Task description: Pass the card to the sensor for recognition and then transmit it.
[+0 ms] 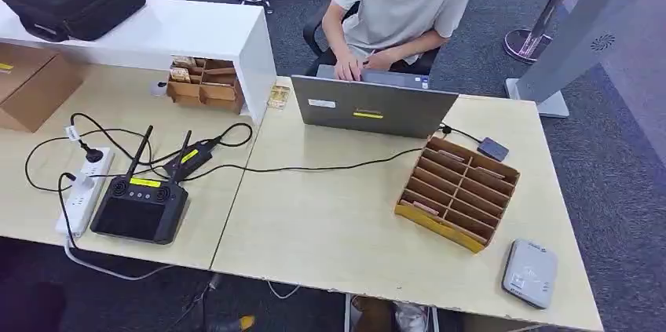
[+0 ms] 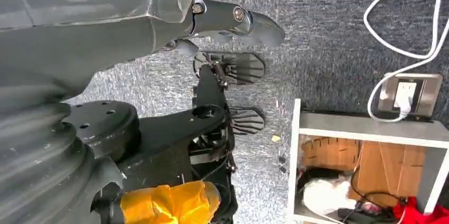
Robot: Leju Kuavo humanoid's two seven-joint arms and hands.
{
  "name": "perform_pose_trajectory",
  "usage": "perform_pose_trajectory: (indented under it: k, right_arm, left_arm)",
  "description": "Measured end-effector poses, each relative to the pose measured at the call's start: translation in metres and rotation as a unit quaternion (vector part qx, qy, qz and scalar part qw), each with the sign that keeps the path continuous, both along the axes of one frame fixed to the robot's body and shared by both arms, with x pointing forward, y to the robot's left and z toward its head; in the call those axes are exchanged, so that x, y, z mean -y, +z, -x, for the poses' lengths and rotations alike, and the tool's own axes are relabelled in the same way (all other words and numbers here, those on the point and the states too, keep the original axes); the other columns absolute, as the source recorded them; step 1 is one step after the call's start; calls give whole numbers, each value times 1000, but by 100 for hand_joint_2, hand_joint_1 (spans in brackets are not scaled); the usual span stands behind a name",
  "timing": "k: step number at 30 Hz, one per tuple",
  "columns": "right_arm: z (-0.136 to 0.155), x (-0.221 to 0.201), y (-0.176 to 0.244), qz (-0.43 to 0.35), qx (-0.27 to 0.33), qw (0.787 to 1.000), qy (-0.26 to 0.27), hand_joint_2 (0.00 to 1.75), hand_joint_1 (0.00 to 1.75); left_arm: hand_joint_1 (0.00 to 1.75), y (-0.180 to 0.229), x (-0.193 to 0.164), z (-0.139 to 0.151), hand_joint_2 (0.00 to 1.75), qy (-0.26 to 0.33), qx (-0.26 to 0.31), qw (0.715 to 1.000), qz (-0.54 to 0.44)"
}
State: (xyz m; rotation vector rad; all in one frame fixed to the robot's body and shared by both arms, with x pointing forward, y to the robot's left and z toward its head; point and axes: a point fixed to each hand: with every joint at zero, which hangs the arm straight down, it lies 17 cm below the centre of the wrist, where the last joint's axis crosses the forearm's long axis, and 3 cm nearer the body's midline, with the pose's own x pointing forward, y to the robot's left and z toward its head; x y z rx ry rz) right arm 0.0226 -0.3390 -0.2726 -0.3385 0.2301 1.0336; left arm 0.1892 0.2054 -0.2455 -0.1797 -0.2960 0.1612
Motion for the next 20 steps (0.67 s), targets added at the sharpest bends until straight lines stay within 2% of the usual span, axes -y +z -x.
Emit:
perform_pose_trajectory:
  k: [6,10,11,14,20]
  right_arm:
    - [4,-9,-1,-8,1,1000,-9,175,0]
    - [16,-19,-5,-31,5,998,-52,175,0]
    - [19,-22,-5,-38,7,997,-65,0,0]
    - [25,-30,-8,-59,15,993,-104,0,0]
    - [13,-55,-11,-118,62,970,-204,0,0]
  left_arm:
    - [0,0,2,1,175,1,-3,1000,1]
    - [0,-5,-2,15,175,0,-11,1000,-4]
    - [0,-6,-3,20,175,0,-12,1000,-6]
    - [0,-9,-7,29,175,0,-14,1000,-13]
    - [0,-18,-19,58,175,-7,-20,999,-34]
